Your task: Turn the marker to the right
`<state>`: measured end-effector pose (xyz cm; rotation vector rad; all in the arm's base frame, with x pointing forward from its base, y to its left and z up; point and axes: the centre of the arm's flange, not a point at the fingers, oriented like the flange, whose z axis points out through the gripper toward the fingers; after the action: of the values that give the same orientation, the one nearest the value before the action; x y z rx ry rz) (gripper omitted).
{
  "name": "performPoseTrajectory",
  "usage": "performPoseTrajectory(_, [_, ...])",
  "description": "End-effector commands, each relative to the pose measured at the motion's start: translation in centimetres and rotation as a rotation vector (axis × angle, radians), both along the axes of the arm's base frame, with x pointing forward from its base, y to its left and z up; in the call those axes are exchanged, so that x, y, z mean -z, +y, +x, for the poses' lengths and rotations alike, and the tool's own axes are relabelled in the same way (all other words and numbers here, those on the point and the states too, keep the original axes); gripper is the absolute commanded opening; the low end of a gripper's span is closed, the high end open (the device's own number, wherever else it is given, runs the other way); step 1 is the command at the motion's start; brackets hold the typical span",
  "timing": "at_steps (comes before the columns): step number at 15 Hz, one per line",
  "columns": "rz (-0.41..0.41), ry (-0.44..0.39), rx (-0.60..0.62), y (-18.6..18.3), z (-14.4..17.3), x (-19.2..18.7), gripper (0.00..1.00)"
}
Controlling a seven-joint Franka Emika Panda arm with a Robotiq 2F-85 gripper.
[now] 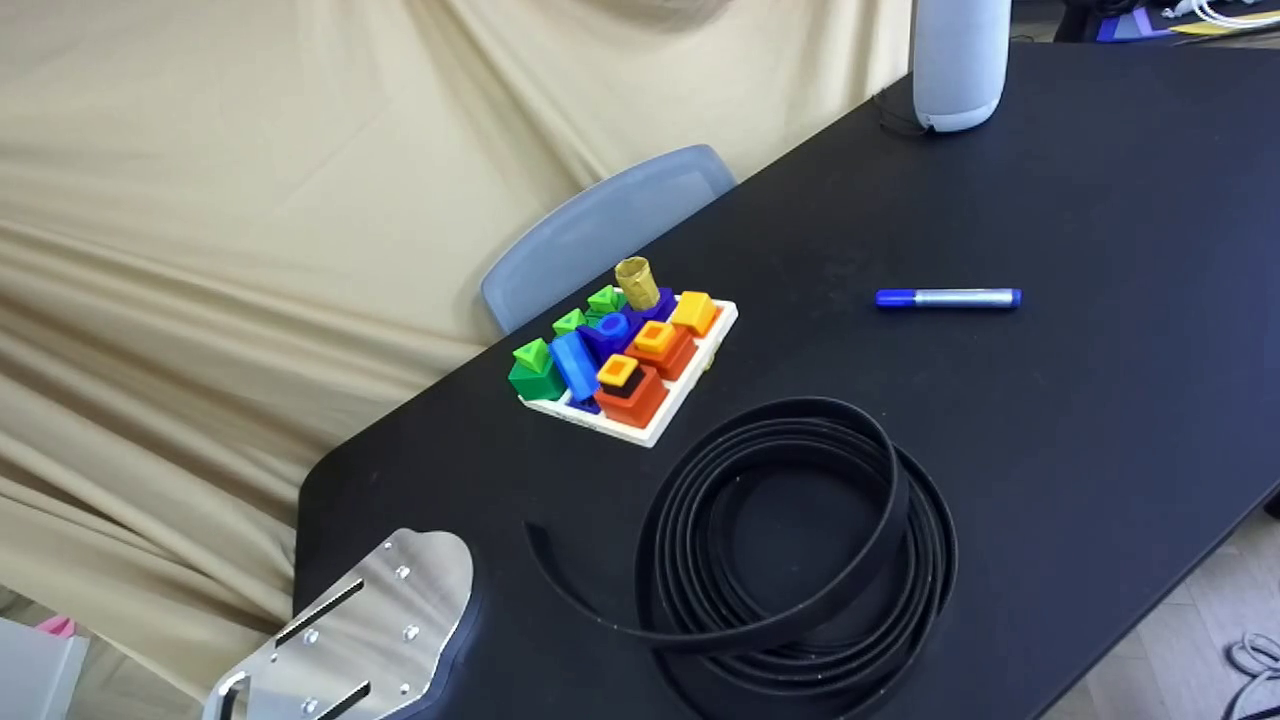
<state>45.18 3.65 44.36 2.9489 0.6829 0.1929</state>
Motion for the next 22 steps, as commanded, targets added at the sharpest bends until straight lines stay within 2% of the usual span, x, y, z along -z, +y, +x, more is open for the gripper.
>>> performPoseTrajectory(1, [0.009, 0.004, -0.012, -0.2, 0.1, 0.4, 1.0])
performPoseTrajectory(4, [0.023, -0.004, -0.022, -0.3, 0.0, 0.3, 1.0])
performPoseTrajectory(10, [0.074, -0.027, -0.054, -1.7, 1.8, 4.2, 1.0])
performPoseTrajectory(14, [0.063, 0.027, -0.099, -1.5, 3.4, 8.8, 1.0])
performPoseTrajectory(17, [0.035, 0.069, -0.084, -1.1, 4.5, 13.1, 1.0])
performPoseTrajectory(22, [0.041, 0.135, -0.092, -0.4, 5.1, 19.1, 1.0])
